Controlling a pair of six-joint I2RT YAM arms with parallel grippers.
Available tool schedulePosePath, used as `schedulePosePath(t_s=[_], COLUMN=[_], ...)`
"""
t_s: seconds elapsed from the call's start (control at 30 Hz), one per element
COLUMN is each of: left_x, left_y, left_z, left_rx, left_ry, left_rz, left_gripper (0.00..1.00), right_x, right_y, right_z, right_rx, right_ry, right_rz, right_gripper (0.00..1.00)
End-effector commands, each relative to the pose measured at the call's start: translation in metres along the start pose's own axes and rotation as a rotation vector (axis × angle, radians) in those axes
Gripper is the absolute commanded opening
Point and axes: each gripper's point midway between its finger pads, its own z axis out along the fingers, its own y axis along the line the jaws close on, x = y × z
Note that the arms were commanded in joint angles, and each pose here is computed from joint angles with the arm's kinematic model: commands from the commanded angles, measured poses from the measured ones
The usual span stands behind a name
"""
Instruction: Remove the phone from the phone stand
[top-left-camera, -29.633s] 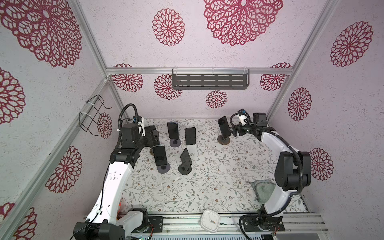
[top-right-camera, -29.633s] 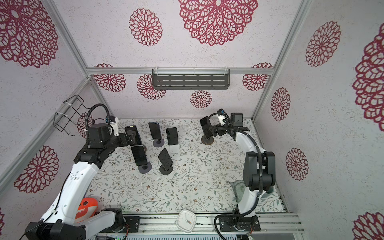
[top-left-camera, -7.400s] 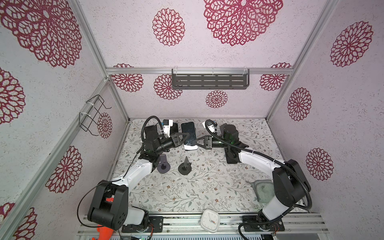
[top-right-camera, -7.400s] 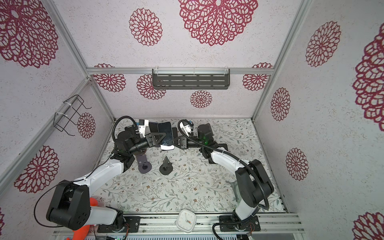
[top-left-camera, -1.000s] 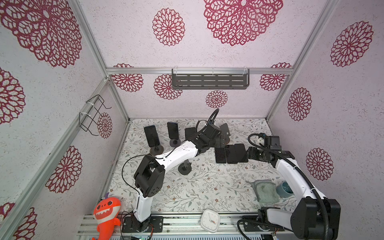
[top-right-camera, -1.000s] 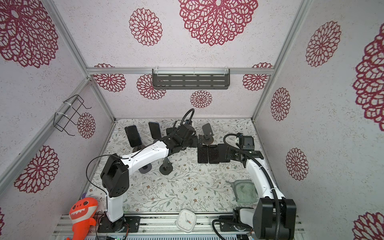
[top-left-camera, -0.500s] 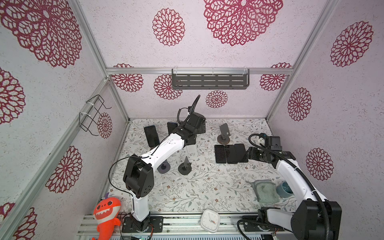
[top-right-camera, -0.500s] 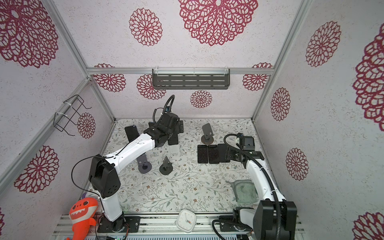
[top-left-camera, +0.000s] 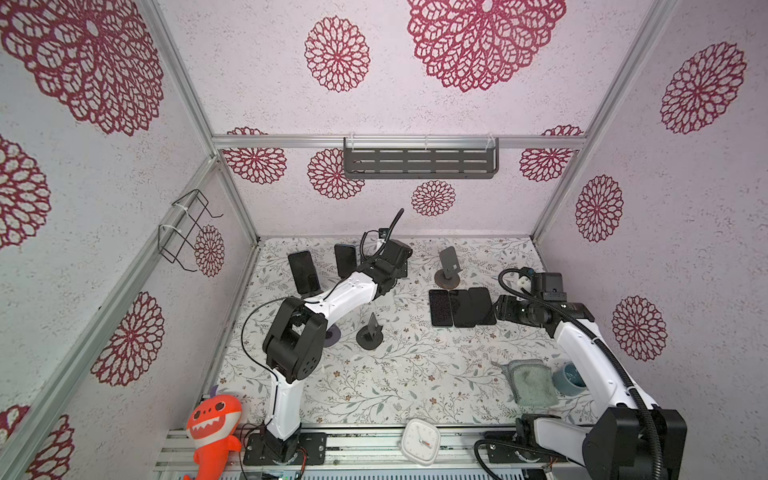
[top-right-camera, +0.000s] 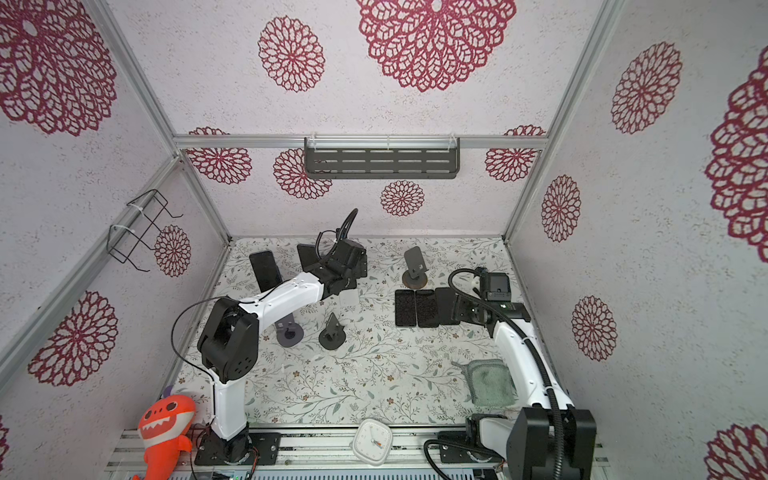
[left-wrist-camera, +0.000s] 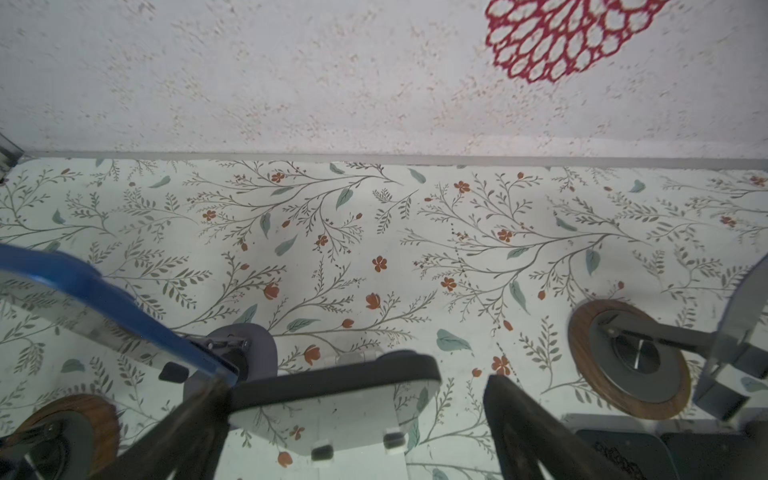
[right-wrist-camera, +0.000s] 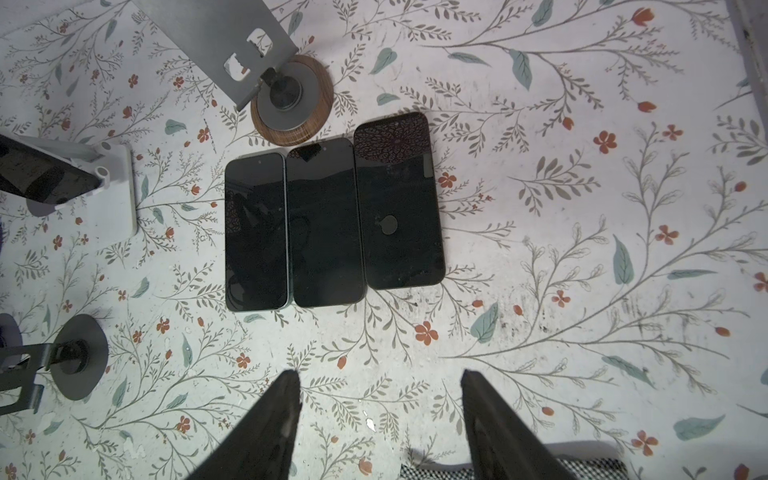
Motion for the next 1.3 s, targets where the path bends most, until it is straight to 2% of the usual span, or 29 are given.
schedulePosePath(t_s=[0.0,0.53,0.9,1.27], left_x=[-0.007,0.017,0.019,0.017], left_y=[0.002,0.006,0.014,0.016], left_z=[0.003,0.024,0.029,0.029], left_rx=[-0.007,-0.02,-0.055,-0.066], left_ry=[-0.047,-0.007,-0.003,0.002], left_rz=[-0.042,-0.056,-0.049,-0.029], left_gripper=[0.98,0.99,0.82,0.69], right_x=[-0.01,-0.009,-0.008,-0.011], right_y=[0.002,0.001,0.001,0.003], right_z=[-0.013,-0.014,-0.013,-0.014], right_rx=[-0.003,0.003,0.004,-0.001], right_ry=[-0.039,-0.037,-0.03,-0.032], right_rz=[-0.005,-0.014,-0.025,-0.029], right_gripper=[0.65,0.65,0.65,0.65])
